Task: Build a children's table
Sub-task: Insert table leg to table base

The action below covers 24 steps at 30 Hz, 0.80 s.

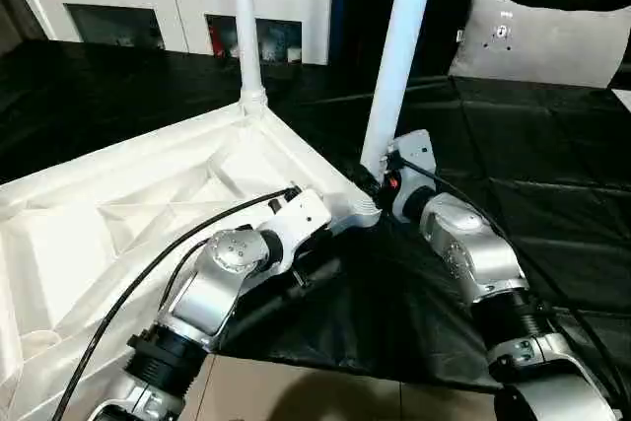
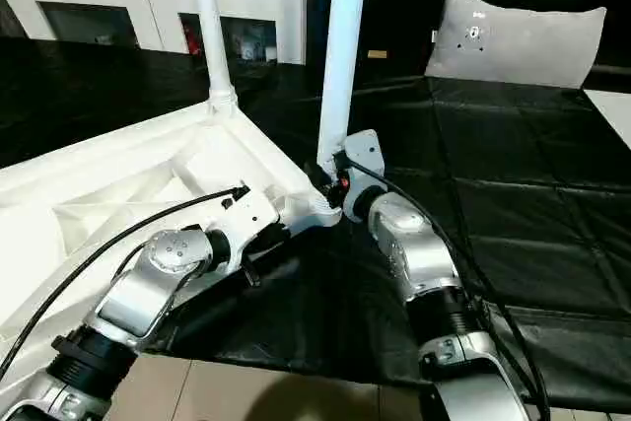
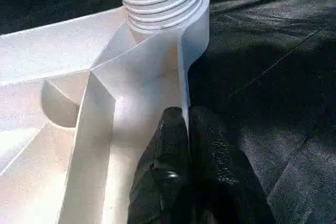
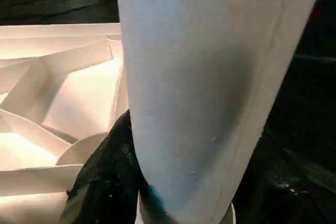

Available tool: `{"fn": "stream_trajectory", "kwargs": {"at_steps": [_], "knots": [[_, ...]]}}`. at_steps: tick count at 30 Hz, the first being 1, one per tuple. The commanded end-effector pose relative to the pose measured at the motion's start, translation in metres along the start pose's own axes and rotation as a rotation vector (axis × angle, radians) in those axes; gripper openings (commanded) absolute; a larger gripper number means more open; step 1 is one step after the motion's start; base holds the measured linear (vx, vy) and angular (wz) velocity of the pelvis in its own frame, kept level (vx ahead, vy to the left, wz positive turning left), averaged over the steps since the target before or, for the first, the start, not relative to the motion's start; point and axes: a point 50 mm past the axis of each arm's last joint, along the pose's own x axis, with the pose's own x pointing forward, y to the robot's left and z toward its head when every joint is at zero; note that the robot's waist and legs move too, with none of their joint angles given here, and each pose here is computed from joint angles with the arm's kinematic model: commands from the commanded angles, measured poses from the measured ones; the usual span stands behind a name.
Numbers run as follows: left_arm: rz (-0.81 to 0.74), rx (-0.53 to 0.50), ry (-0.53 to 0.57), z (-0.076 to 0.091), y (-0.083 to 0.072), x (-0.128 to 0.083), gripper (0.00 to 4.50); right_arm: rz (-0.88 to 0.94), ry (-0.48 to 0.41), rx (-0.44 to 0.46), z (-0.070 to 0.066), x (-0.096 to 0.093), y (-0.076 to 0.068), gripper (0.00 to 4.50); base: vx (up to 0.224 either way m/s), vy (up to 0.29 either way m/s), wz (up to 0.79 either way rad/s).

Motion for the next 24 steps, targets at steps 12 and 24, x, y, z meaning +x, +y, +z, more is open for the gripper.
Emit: {"fn": "stream_trajectory", "kwargs": {"at_steps": [12,24], "knots": [[0.025,0.103,0.067,-0.003,0.01,-0.004,0.0,0.041,0.179,0.02,-0.045,-0.005,0.001,2.91,0.0,0.0,0.0],[-0.01,0.148,0.108,-0.021,0.029,-0.008,0.0,0.16,0.067,-0.051,-0.04,-0.023,-0.003,3.99,0.0,0.0,0.0]]}}
